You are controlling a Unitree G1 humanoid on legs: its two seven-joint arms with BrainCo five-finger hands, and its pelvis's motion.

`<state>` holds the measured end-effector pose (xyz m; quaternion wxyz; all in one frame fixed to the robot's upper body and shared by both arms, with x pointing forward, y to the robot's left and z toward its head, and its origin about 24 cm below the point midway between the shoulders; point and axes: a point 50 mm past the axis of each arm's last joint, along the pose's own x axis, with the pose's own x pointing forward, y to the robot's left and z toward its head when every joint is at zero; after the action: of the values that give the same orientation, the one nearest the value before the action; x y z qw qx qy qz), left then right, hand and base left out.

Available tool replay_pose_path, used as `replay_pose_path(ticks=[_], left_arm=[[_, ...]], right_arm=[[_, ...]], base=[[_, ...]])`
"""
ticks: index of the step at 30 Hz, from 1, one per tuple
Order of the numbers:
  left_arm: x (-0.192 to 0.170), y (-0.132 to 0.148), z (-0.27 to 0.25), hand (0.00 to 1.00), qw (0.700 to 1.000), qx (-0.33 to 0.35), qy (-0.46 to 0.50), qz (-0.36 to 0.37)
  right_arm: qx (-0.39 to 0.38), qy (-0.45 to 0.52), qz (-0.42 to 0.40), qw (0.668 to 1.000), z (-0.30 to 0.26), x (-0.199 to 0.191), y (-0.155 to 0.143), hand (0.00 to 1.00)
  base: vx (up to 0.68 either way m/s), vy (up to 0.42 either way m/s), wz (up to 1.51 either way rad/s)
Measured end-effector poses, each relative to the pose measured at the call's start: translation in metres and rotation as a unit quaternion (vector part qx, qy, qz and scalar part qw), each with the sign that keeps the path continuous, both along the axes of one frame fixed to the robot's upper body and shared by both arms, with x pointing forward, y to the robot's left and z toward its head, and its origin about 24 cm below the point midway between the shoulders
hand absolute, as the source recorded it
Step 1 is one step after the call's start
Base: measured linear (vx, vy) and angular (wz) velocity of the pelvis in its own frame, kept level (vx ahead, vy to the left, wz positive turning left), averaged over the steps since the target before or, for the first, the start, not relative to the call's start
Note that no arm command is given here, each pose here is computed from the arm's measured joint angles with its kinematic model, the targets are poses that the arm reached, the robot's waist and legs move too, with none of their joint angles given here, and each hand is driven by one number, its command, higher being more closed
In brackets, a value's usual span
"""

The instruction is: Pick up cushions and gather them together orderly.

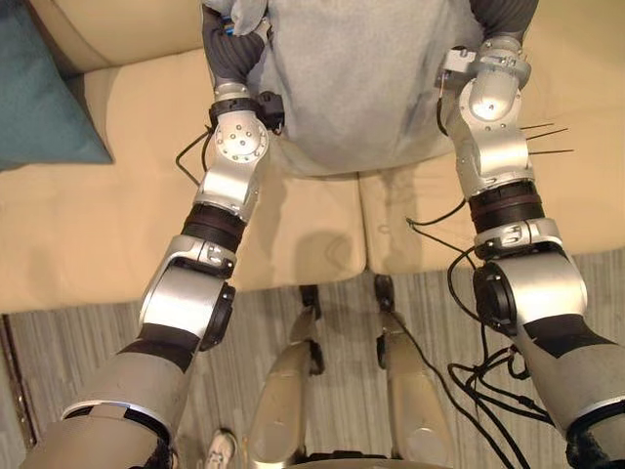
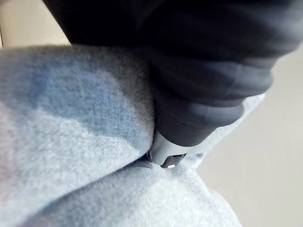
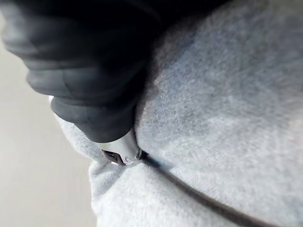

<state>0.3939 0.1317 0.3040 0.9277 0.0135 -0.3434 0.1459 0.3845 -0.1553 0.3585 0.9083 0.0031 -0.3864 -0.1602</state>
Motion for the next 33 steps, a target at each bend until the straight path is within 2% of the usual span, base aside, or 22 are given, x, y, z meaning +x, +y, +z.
replay_pose_path(ticks=[5, 11, 17, 20, 23, 26, 30, 31, 33], left_arm=[[0.0, 0.012, 0.006, 0.0, 1.0, -0.002, -0.005, 0.01], [-0.004, 0.056, 0.019, 0.0, 0.998, 0.007, -0.012, 0.058], [-0.014, 0.104, 0.026, 0.0, 0.994, -0.05, -0.021, 0.091], [-0.019, 0.125, 0.014, 0.0, 0.991, -0.087, -0.017, 0.098], [-0.025, 0.13, -0.002, 0.0, 0.992, -0.093, -0.02, 0.086], [-0.033, 0.128, -0.052, 0.0, 0.995, -0.074, 0.019, 0.068], [-0.06, 0.102, -0.165, 0.0, 0.986, -0.082, 0.141, 0.02], [-0.078, 0.087, -0.213, 0.0, 0.974, -0.089, 0.208, -0.001], [-0.105, 0.07, -0.262, 0.0, 0.953, -0.099, 0.286, -0.025]], right_arm=[[0.0, -0.01, -0.004, 1.0, 0.009, -0.003, -0.011, 0.0], [-0.001, -0.05, -0.006, 0.999, 0.028, -0.018, -0.03, 0.0], [-0.004, -0.161, 0.016, 0.987, 0.064, -0.059, -0.047, 0.0], [-0.008, -0.163, 0.031, 0.986, 0.056, -0.061, -0.05, 0.0], [-0.025, -0.139, 0.031, 0.989, 0.034, -0.06, -0.062, 0.0], [-0.045, -0.068, 0.032, 0.996, -0.022, -0.052, -0.072, 0.0], [-0.011, 0.072, 0.038, 0.997, -0.136, -0.057, -0.087, 0.0], [0.003, 0.134, 0.032, 0.99, -0.181, -0.065, -0.089, 0.0], [0.019, 0.211, 0.023, 0.977, -0.234, -0.082, -0.09, 0.0]], base=[[-0.02, -0.077, 0.04], [0.01, -0.065, 0.0], [0.01, -0.051, 0.04], [-0.02, -0.049, 0.02], [-0.02, -0.029, 0.06], [0.01, -0.027, 0.01], [0.08, -0.067, 0.08], [0.09, -0.054, 0.01], [0.09, -0.044, 0.0]])
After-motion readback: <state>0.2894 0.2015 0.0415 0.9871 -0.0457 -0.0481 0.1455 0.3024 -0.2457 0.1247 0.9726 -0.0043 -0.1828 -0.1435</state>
